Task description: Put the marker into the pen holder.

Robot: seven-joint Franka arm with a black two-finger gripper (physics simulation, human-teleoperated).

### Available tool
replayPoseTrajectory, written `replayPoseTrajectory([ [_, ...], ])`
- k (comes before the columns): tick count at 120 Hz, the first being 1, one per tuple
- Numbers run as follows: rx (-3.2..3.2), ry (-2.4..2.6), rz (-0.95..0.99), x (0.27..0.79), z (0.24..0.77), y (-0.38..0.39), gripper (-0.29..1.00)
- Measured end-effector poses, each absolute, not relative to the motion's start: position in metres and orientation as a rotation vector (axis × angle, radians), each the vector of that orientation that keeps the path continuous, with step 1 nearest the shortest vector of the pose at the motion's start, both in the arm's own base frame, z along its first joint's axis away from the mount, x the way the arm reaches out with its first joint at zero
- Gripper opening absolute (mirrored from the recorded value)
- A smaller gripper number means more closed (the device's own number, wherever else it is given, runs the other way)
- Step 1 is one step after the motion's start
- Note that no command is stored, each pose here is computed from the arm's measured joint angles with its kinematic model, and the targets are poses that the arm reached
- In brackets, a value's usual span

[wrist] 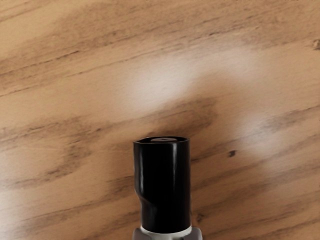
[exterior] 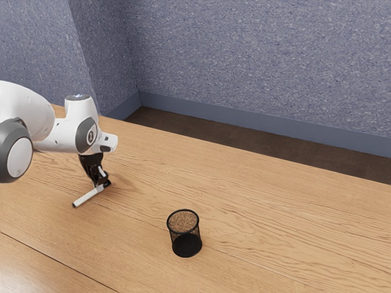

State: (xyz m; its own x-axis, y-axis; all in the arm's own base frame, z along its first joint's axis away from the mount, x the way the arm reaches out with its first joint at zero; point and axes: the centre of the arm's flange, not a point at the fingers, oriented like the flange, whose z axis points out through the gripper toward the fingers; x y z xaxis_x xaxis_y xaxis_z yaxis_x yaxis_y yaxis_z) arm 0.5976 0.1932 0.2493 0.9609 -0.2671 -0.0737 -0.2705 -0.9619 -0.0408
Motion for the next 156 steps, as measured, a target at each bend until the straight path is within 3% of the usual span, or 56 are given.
replayPoseTrajectory([
  [63, -3.064, 0.416, 0.115, 0.597, 0.243, 0.192, -0.07],
  [87, -3.06, 0.458, 0.021, 0.606, 0.28, 0.174, -0.08],
  [109, -3.008, 0.755, -0.207, 0.629, 0.365, 0.049, -0.08],
  [128, -2.964, 1.01, -0.378, 0.613, 0.432, -0.055, -0.08],
  [156, -2.919, 1.256, -0.506, 0.564, 0.437, -0.157, -0.08],
])
